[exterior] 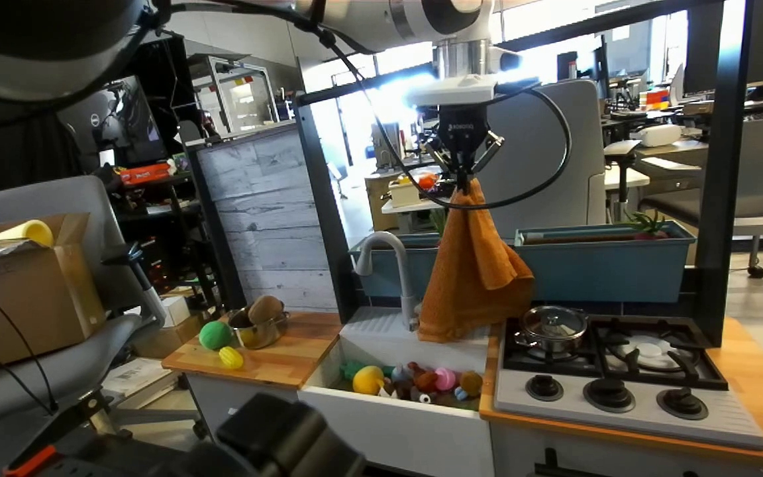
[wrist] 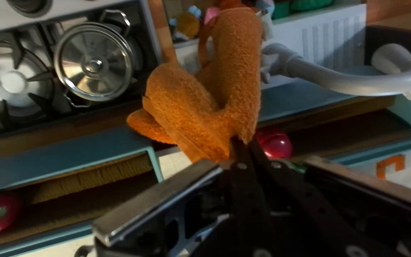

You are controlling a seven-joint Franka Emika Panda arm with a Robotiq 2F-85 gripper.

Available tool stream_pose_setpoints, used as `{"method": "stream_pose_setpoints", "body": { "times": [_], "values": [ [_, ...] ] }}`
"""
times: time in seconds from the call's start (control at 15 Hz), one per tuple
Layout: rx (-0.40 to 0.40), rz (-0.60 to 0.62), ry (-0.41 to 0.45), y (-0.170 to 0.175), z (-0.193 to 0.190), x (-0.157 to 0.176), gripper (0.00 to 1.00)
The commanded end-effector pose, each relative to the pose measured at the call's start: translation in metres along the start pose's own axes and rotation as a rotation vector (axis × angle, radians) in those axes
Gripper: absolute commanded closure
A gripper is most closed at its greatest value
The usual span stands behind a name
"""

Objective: Hang the orange towel on the rail.

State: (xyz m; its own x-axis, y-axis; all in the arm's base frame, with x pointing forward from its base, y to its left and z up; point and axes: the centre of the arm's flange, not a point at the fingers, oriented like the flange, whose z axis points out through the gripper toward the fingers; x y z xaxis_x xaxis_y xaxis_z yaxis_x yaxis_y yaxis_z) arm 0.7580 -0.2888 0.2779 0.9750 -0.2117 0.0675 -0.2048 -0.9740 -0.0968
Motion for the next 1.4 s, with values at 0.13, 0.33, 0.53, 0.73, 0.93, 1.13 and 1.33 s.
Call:
{"method": "stream_pose_setpoints", "body": {
  "times": [0.13,0.33,0.53,0.73,0.93,1.13,1.33],
  "values": [
    [-0.281,0.005,-0.133,0.038,0.024,-0.026,0.99],
    [-0.427,-0.058,-0.172,0.06,0.03,-0.048,0.99],
    [-0.453,-0.148,-0.105,0.062,0.015,-0.071,0.99],
    [-0.395,-0.166,0.046,0.043,-0.014,-0.073,0.99],
    [-0.291,-0.117,0.153,0.027,-0.041,-0.058,0.99],
    [-0.182,-0.086,0.214,0.025,-0.06,-0.057,0.99],
    [-0.067,-0.048,0.266,0.014,-0.084,-0.054,0.99]
  ]
}}
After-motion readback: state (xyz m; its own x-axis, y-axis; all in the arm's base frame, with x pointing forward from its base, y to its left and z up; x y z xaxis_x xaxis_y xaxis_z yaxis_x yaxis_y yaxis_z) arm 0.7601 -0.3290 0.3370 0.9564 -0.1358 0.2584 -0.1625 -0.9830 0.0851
